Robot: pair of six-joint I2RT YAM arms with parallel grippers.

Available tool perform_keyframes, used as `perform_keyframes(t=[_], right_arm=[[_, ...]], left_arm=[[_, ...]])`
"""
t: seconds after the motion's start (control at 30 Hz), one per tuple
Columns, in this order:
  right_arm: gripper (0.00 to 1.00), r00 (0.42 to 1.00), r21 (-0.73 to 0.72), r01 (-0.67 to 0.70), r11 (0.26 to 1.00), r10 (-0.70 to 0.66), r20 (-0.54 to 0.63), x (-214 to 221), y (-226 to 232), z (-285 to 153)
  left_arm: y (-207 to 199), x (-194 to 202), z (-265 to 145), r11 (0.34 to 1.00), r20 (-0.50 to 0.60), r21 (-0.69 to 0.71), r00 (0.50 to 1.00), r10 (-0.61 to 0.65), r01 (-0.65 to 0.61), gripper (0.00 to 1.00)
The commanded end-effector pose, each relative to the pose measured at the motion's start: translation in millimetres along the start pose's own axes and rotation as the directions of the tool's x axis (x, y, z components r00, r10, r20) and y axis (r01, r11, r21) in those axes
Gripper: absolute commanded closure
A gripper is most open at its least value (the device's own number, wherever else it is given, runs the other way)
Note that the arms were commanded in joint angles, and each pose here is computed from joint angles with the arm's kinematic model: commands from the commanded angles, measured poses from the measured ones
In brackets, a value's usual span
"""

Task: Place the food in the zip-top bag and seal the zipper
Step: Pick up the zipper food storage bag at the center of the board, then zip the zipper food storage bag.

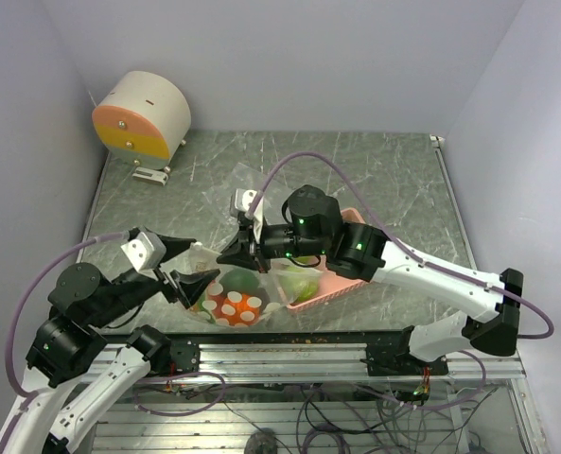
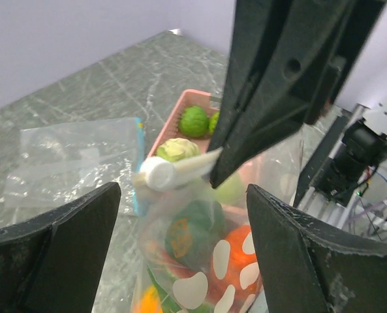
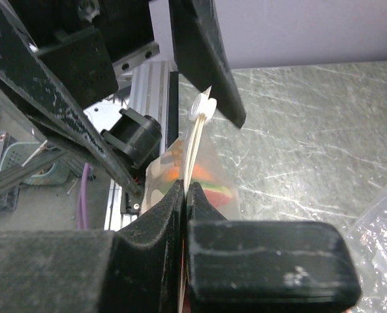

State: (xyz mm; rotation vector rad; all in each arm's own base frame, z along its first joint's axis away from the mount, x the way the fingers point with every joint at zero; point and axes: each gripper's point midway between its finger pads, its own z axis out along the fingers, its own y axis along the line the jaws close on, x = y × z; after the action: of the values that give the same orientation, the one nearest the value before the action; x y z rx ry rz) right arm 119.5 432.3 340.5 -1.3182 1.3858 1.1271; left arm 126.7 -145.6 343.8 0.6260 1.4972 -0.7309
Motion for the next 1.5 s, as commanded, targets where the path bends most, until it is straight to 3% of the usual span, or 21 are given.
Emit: perform_keyframes(t=[0.0, 0.57, 0.9, 1.03, 1.23, 1.33, 1.47], right_arm=[[1.00, 0.995, 0.025, 0.058, 0.998, -0.059, 0.079, -30, 0, -20], [1.00, 0.989, -0.090, 0.122, 0.988, -0.113, 0.096, -34, 24, -36], [1.00, 0.988, -0.095, 0.125, 0.988, -0.116, 0.098, -35, 27, -40], [1.00, 0.990, -0.065, 0.117, 0.991, -0.112, 0.086, -32, 21, -39], [1.00, 0.995, 0.106, 0.099, 0.989, -0.101, 0.009, -7, -12, -37], [0.80, 0.995, 0.154, 0.104, 0.983, -0.102, -0.020, 8, -23, -35], [0.64, 0.993, 0.168, 0.119, 0.979, -0.120, -0.006, 8, -25, -38]], left_arm=[[-34, -12, -3, 0.976, 0.095, 0.198, 0.993, 0.069, -0.087, 0.12], [-48, -12, 8, 0.950, 0.125, 0.300, 0.991, 0.055, -0.090, 0.31], [-64, -5, 11, 0.904, 0.115, 0.413, 0.991, 0.070, -0.111, 0.91], [-67, -1, 10, 0.893, 0.090, 0.436, 0.993, 0.082, -0.113, 0.93], [-32, 22, 20, 0.967, -0.057, 0.250, 0.996, 0.069, -0.052, 0.93], [-18, 32, 28, 0.983, -0.088, 0.180, 0.995, 0.049, -0.033, 0.93], [-13, 45, 41, 0.985, -0.139, 0.173, 0.990, 0.033, -0.009, 0.93]])
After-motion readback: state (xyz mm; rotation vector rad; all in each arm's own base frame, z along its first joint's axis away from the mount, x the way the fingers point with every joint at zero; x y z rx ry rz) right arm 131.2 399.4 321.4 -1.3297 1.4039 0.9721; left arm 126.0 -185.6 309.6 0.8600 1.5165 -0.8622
